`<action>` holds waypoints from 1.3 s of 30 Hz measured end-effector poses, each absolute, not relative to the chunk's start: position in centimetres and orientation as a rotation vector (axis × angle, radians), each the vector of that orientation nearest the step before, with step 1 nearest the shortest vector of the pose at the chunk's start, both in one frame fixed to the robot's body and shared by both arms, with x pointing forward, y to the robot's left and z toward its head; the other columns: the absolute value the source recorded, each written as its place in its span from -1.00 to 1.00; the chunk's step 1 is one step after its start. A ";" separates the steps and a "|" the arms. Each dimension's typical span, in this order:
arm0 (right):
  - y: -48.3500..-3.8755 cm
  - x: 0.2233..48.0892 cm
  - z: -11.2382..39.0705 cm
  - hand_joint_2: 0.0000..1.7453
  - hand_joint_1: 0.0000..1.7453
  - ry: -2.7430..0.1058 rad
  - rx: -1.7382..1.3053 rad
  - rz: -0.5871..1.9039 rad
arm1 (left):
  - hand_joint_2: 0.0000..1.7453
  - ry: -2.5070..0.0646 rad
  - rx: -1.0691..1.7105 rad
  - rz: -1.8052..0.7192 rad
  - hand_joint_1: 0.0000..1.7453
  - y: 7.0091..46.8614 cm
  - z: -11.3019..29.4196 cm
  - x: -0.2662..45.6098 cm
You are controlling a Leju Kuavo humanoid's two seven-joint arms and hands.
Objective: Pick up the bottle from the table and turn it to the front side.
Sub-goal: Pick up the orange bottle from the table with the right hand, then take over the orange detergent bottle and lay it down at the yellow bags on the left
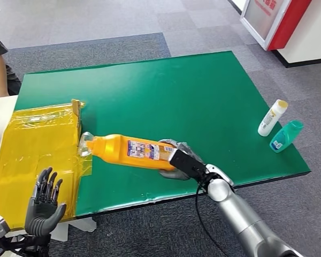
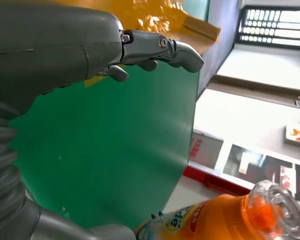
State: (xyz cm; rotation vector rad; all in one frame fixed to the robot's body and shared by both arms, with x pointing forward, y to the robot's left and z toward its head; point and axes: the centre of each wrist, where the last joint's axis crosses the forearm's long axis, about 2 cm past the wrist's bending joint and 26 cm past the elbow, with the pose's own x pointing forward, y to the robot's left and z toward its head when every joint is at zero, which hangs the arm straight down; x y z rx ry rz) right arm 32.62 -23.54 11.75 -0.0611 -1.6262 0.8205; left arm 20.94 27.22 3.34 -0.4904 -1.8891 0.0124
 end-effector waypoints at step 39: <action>-12.3 30.0 8.7 1.00 1.00 -1.580 0.095 0.879 | 1.00 -2.039 -0.544 -0.265 -1.00 21.4 12.8 27.2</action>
